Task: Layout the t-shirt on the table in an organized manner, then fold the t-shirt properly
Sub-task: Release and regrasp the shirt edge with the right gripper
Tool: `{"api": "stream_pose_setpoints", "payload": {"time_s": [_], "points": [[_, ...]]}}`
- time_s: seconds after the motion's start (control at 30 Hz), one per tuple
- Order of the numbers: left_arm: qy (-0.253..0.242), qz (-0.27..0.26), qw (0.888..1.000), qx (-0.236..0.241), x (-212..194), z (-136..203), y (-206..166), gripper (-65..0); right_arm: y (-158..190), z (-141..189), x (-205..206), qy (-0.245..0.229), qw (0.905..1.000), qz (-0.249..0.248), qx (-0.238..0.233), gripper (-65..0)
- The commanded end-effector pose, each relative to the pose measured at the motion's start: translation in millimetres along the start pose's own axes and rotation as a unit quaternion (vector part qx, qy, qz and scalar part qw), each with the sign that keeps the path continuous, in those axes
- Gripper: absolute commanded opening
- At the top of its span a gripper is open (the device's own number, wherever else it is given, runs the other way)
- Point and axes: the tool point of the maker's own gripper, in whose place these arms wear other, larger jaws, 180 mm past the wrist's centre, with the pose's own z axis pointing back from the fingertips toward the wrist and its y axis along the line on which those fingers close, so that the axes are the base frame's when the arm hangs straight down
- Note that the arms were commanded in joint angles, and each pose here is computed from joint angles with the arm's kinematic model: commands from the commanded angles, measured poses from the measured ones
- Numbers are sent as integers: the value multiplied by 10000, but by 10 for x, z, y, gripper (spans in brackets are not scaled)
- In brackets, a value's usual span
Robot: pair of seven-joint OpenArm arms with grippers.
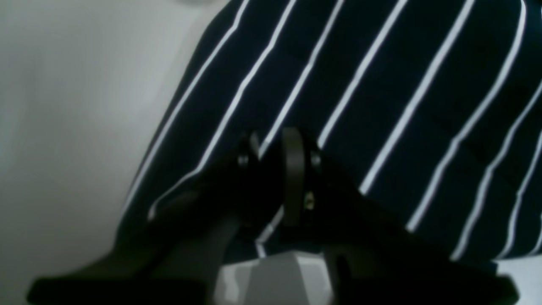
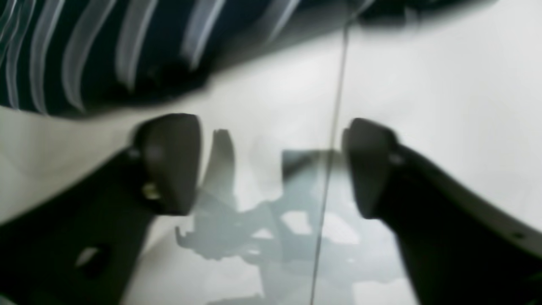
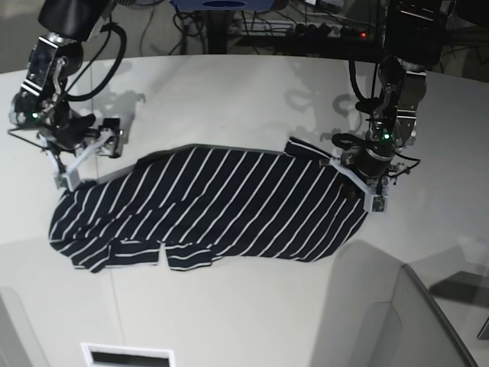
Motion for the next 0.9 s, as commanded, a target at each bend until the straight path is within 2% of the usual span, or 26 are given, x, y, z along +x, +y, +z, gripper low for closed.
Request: {"api": "stream_pose_setpoints", "payload": {"time_s": [0.0,0.03,0.13,0.3,0.47,0.5,0.6,0.77,0.87], "points": [[-329,-31,9994,51,260,-21,57,-546,24,21,194,-317,9995,15,95,-255],[-337,-31,9994,51,268,-22,58,-546,60,-31,123,-209,9996,-27,162,-276],[-329,-31,9994,48,257,-18,55,-546,146,-208,-64,109,9990,-175,386,-275],[-311,-42,9995,47,239,-14,56,-546,235,-376,-40,135,9976,-351,587,-273],[-286,-31,9995,93,209,2,104,-546,287,-440,5,153,9968,-394,677,-183],[-265,-26,9996,98,185,9,108,-546,296,-453,36,134,9967,-399,695,-183],[-242,-26,9997,96,160,14,106,-546,305,-465,22,166,9965,-414,712,-200],[-227,-26,9997,96,143,18,105,-546,348,-476,7,193,9961,-422,748,-263],[-227,-26,9997,96,143,18,105,-546,438,-519,-60,325,9952,-344,852,-270]]}}
